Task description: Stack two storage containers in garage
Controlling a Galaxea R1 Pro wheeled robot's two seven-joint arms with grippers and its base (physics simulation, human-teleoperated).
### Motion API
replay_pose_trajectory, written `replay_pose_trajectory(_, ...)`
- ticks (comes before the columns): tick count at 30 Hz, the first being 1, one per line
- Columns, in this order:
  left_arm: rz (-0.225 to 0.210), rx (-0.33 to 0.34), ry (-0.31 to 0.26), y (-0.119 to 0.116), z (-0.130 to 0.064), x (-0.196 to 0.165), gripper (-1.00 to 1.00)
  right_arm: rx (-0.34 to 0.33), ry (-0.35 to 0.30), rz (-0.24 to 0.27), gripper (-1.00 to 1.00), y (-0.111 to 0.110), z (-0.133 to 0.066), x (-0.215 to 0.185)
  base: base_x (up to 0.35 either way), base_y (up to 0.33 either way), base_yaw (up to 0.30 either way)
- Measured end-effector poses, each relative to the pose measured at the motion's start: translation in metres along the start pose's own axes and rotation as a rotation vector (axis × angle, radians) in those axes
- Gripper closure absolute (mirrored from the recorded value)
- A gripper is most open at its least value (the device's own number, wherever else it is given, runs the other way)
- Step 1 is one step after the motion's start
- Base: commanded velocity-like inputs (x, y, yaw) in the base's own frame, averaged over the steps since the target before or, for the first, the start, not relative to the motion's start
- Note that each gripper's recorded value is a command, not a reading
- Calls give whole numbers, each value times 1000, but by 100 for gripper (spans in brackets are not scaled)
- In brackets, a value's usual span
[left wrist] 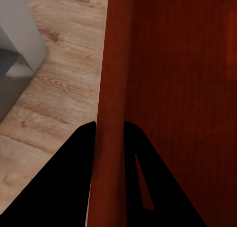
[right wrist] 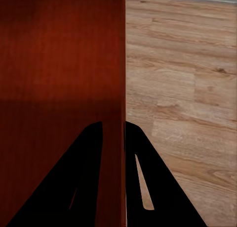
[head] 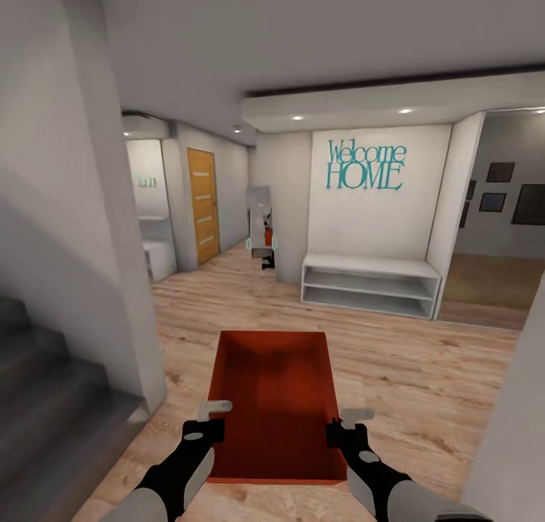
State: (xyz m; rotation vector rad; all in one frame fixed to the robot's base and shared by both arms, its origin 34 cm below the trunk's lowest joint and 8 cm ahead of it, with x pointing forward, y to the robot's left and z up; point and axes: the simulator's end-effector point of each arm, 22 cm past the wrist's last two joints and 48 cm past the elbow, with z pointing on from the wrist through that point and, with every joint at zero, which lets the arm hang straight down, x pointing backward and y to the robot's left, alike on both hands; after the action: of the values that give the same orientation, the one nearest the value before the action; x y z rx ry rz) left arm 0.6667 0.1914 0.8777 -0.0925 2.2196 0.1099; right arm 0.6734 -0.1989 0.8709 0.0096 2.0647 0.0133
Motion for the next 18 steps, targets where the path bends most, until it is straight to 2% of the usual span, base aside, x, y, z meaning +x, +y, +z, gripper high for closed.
replay_pose_trajectory(18, 0, 0, -1, 0, 0, -1, 100, 0, -1, 1, 100, 0, 0, 0, 322, 0, 0)
